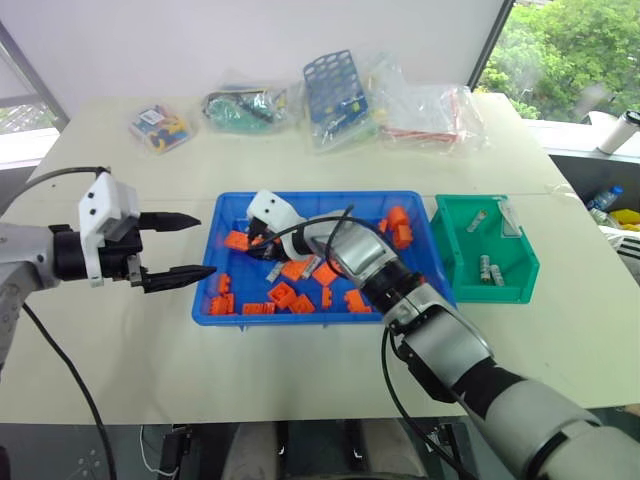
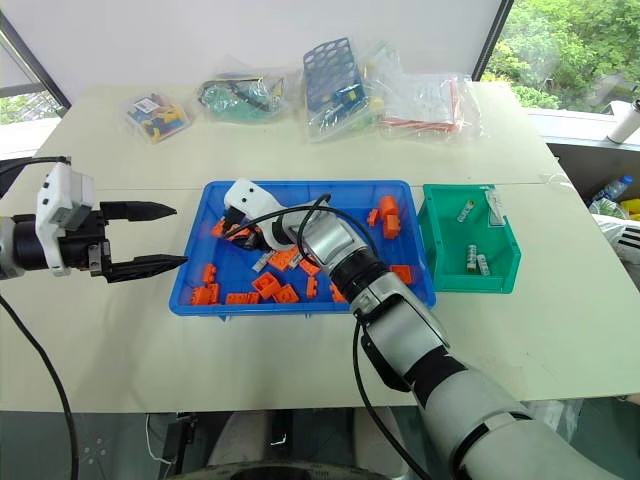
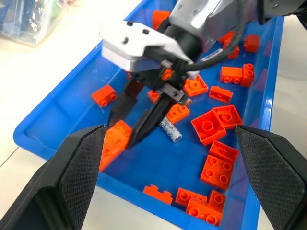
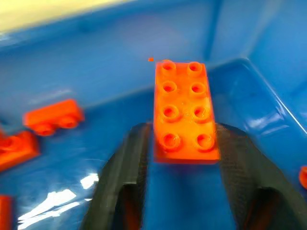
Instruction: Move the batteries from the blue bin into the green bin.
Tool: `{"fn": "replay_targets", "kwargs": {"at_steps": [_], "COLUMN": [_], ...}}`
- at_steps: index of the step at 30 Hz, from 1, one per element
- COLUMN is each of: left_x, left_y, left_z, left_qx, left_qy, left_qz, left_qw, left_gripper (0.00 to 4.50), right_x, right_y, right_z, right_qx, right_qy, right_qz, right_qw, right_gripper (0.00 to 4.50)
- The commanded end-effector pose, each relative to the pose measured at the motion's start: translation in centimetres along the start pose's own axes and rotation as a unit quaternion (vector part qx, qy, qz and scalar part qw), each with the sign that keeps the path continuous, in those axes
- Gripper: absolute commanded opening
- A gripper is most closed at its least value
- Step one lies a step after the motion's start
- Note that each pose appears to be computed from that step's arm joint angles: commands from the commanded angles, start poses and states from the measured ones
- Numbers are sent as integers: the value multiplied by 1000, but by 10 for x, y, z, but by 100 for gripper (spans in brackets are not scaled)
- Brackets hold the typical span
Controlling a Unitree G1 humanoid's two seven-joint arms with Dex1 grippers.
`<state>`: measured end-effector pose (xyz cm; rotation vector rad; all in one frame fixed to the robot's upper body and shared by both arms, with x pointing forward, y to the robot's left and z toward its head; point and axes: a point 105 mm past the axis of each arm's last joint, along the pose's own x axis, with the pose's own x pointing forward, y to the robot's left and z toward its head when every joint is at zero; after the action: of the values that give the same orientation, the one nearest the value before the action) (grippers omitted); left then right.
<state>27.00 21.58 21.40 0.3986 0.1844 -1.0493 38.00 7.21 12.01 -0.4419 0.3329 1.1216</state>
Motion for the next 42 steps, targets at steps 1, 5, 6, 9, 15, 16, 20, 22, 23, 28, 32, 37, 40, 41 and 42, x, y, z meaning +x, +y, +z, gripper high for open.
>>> {"fn": "replay_targets", "kwargs": {"at_steps": [1, 5, 6, 9, 15, 16, 20, 22, 23, 28, 32, 37, 40, 41, 42], "left_x": [0, 2, 3, 4, 5, 5, 4, 3, 3, 2, 2, 3, 3, 3, 3], "left_y": [0, 2, 2, 3, 4, 4, 4, 4, 4, 4, 4, 6, 6, 6, 6], "left_z": [6, 6, 7, 7, 8, 9, 11, 11, 12, 12, 13, 14, 14, 14, 14], "left_qx": [19, 22, 22, 24, 28, 28, 31, 31, 31, 31, 32, 33, 33, 33, 32], "left_qy": [-5, -5, -6, -7, -9, -10, -10, -10, -10, -11, -13, -14, -13, -13, -14], "left_qz": [1, -1, -1, -2, -1, -1, 1, 3, 3, 5, 7, 9, 8, 7, 7], "left_qw": [1000, 1000, 1000, 1000, 1000, 1000, 999, 999, 999, 999, 999, 999, 999, 999, 999], "left_gripper": [450, 450, 450, 450, 450, 450, 450, 450, 450, 450, 450, 450, 450, 450, 450], "right_x": [-15, -33, -39, -50, -55, -53, -51, -49, -48, -42, -36, -32, -32, -33, -35], "right_y": [-2, 2, 2, 1, -1, 0, 3, 3, 3, 4, 8, 9, 11, 12, 11], "right_z": [29, 22, 20, 16, -6, -7, -14, -17, -17, -23, -29, -26, -23, -22, -20], "right_qx": [-30, -80, -87, -99, -141, -139, -155, -150, -150, -177, -183, -174, -171, -169, -168], "right_qy": [-40, -19, -15, -4, 28, 28, 34, 33, 33, 40, 37, 23, 16, 12, 7], "right_qz": [26, 76, 88, 108, 127, 129, 136, 136, 134, 130, 134, 134, 135, 135, 132], "right_qw": [998, 994, 992, 989, 981, 981, 978, 979, 979, 975, 973, 975, 976, 976, 977], "right_gripper": [312, 312, 312, 312, 312, 312, 312, 312, 312, 312, 312, 160, 17, 6, 6]}}
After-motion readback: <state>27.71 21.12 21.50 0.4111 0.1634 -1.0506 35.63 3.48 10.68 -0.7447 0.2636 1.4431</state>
